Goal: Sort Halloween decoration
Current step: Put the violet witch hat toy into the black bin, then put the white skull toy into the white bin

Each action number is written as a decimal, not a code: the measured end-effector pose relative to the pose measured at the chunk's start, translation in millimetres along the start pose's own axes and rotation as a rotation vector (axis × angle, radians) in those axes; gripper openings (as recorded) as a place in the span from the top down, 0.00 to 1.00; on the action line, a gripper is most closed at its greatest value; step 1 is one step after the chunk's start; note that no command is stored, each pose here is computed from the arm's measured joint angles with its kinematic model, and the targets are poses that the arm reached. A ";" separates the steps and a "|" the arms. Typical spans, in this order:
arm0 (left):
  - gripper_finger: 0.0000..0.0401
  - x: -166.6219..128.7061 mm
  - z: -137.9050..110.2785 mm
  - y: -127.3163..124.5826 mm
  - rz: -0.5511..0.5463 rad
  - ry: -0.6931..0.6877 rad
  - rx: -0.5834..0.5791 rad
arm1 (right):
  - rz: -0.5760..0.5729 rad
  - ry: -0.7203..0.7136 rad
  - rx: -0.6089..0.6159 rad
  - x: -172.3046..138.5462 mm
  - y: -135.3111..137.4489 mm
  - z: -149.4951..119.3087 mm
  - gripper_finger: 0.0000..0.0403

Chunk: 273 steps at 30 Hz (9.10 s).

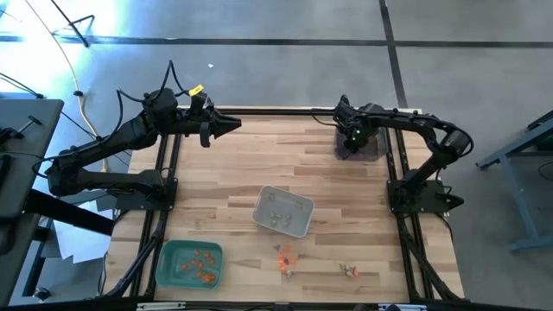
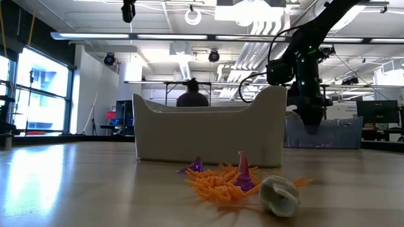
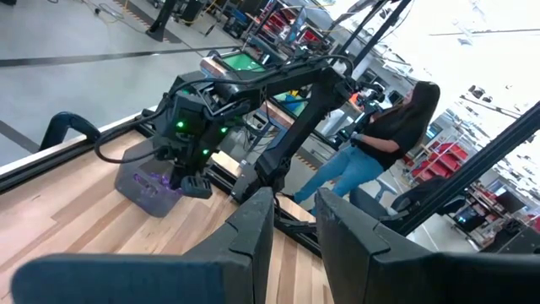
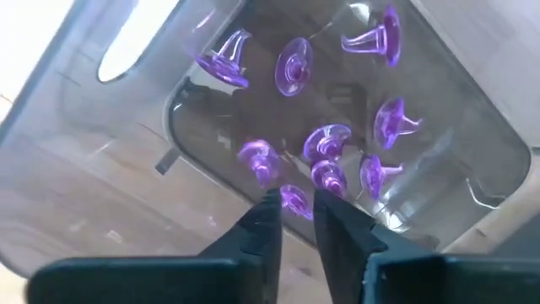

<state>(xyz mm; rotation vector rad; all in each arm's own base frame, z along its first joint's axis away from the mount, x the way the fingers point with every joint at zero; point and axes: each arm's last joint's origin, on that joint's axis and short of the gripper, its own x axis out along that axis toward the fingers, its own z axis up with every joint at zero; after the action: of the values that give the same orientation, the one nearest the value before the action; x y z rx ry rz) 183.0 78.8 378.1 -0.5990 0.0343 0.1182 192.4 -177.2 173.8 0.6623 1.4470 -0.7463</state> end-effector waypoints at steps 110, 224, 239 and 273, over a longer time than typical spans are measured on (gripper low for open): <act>0.81 -68.7 7.8 -41.4 -0.269 -0.087 0.151 | 0.119 0.305 -0.036 20.6 303.9 -257.6 0.66; 0.81 -66.6 1.0 -34.4 -0.176 -0.038 0.129 | 0.202 0.480 -0.194 27.6 309.6 -306.4 0.72; 0.81 -66.6 1.1 -34.5 -0.176 -0.039 0.131 | 0.189 0.448 -0.178 29.6 308.9 -305.1 0.80; 0.81 -66.7 1.1 -34.5 -0.176 -0.040 0.131 | 0.108 0.477 -0.349 -48.4 326.9 -304.3 0.92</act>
<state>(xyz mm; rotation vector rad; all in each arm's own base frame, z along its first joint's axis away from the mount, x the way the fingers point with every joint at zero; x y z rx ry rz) 121.0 44.4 402.8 -0.4668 -0.0487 -0.0425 261.5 265.9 199.1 0.6644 1.9025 -0.2419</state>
